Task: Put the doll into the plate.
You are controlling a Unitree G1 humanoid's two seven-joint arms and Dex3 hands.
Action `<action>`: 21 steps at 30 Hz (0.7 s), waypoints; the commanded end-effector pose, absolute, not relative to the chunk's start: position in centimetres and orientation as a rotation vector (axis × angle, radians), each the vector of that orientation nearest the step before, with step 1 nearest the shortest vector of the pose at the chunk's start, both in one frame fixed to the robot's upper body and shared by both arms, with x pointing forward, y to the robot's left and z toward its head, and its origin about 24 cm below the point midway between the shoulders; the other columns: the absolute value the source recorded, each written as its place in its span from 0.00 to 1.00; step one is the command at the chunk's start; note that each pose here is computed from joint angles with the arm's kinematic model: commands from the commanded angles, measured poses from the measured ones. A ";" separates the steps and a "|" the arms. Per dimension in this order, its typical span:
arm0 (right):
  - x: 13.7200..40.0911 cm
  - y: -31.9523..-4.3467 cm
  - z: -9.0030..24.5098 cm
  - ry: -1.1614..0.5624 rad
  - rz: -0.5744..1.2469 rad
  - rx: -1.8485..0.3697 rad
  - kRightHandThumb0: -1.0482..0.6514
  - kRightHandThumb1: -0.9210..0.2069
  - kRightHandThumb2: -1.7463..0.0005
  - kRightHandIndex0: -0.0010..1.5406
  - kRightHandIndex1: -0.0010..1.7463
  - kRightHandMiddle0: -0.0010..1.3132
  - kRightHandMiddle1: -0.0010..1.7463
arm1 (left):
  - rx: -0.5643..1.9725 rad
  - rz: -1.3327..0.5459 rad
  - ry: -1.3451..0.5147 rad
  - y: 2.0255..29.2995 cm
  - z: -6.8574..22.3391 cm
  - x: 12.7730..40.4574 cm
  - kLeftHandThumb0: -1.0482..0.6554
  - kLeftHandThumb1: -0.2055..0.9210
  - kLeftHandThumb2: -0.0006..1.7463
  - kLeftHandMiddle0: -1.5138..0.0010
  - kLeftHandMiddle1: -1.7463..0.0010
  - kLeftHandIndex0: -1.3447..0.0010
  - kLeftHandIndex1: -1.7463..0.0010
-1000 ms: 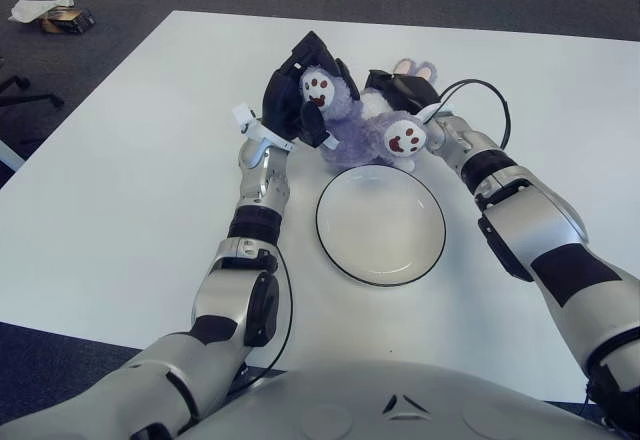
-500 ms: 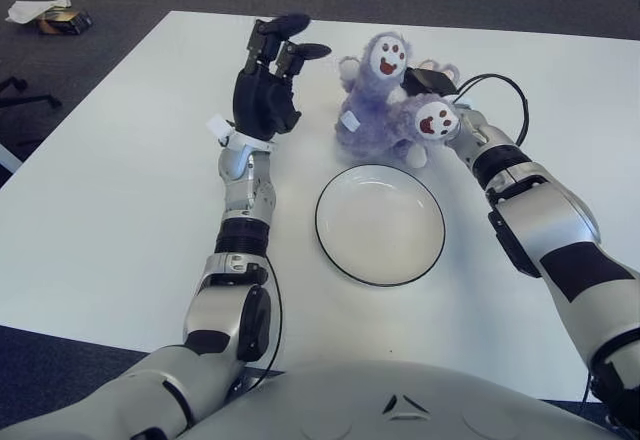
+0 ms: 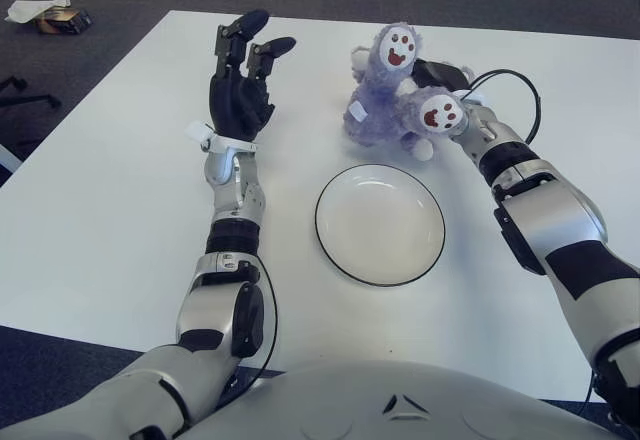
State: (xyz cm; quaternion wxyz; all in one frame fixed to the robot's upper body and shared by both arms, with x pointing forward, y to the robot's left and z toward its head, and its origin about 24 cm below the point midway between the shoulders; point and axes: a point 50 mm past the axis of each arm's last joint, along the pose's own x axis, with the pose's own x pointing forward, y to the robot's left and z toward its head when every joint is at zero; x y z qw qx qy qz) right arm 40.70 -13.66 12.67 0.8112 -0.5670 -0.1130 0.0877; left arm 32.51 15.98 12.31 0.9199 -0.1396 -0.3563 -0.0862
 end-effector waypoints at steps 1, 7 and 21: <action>41.2 -14.1 14.7 -0.302 0.139 -1.223 0.62 0.76 0.10 0.54 0.93 0.45 1.00 | -0.264 -0.141 -0.742 16.4 12.6 32.9 0.12 1.00 0.35 0.93 0.36 1.00 0.37; 41.3 -14.3 15.5 -0.320 0.135 -1.233 0.62 0.81 0.07 0.57 0.91 0.49 1.00 | -0.243 -0.129 -0.709 16.2 12.0 33.6 0.11 1.00 0.36 0.93 0.36 1.00 0.35; 40.3 -13.9 17.0 -0.466 0.233 -1.150 0.62 0.82 0.06 0.57 0.93 0.49 1.00 | -0.043 -0.119 -0.573 15.2 10.0 34.4 0.15 1.00 0.41 0.91 0.36 1.00 0.42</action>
